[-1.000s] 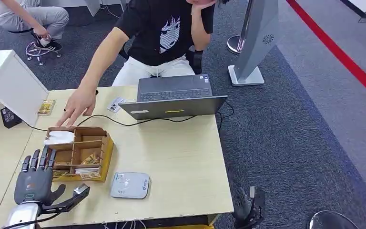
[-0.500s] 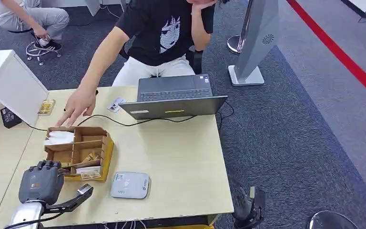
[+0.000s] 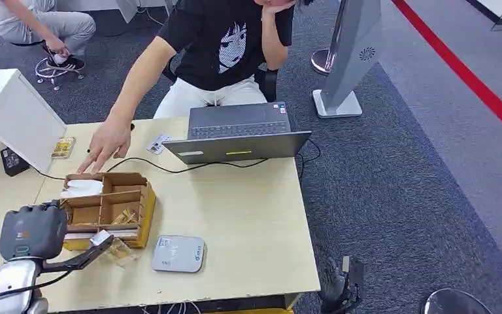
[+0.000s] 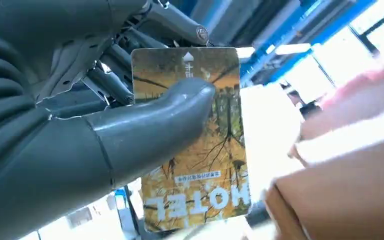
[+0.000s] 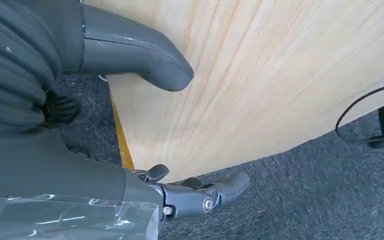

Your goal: Pass the card to the sensor for recognition and then transmit it.

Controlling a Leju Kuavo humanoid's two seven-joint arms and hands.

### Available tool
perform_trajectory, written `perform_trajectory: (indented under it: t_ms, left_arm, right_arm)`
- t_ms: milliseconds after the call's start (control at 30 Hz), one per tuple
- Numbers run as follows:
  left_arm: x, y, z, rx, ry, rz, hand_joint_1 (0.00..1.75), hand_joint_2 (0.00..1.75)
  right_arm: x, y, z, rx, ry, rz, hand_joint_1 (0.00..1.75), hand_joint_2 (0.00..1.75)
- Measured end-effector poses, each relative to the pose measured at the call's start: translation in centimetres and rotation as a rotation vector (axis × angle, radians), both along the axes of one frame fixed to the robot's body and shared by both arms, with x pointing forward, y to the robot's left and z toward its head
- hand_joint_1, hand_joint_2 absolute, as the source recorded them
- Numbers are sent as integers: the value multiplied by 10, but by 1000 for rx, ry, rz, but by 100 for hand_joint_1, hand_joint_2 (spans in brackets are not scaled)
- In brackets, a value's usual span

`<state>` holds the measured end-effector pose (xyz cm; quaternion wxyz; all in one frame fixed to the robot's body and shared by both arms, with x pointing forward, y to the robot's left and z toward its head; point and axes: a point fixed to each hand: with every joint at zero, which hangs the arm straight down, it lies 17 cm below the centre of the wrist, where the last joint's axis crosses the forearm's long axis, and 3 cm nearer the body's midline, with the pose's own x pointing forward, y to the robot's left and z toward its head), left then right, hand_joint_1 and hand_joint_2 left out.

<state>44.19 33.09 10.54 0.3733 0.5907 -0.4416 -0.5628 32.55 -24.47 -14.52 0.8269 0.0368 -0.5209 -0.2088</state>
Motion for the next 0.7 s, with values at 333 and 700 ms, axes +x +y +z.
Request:
perform_trajectory:
  t_ms: [333,700]
  left_arm:
    - [18,24,39,36,-55,20,166,175]
    - [65,96,62,45,-20,216,175,175]
  right_arm:
    - [0,2,0,-3,-1,11,0,175]
    - [5,14,0,-18,13,78,0,175]
